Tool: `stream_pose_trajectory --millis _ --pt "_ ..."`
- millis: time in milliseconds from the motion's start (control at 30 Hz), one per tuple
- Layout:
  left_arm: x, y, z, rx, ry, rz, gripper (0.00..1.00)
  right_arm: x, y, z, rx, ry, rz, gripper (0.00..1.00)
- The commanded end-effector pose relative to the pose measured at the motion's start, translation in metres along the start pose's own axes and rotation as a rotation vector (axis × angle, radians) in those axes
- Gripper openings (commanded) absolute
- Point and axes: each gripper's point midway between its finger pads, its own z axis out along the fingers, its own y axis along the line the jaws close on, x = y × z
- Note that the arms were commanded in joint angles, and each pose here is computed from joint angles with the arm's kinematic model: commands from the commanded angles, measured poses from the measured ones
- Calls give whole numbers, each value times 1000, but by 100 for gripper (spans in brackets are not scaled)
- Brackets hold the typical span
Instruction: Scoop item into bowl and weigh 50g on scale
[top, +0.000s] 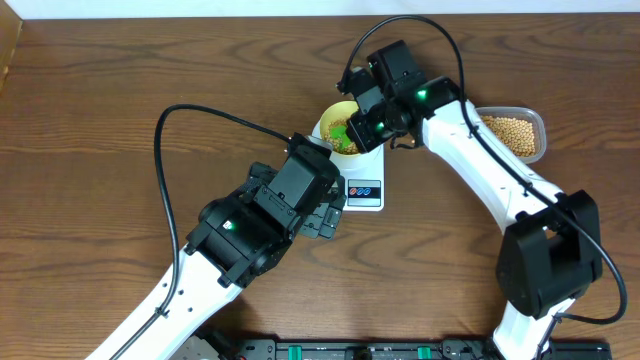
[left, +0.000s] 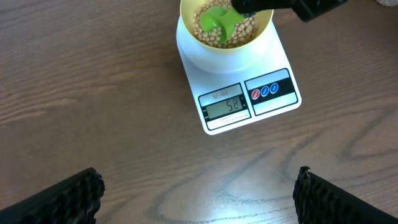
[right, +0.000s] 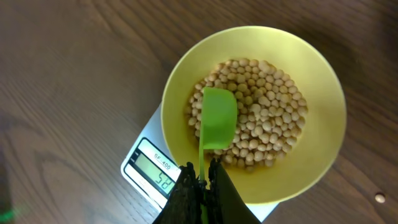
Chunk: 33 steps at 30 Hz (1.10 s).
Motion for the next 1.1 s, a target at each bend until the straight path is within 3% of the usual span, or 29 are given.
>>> stream_pose_trajectory --millis 0,567,1067 --pt "-4 4 -2 -23 -12 9 100 -4 -5 3 -23 -7 65 1" --pt "-4 4 -2 -23 -12 9 100 -21 -33 -13 -224 -99 290 1" --pt "-4 4 -2 -23 -12 9 100 -33 -31 -36 -390 -161 309 1"
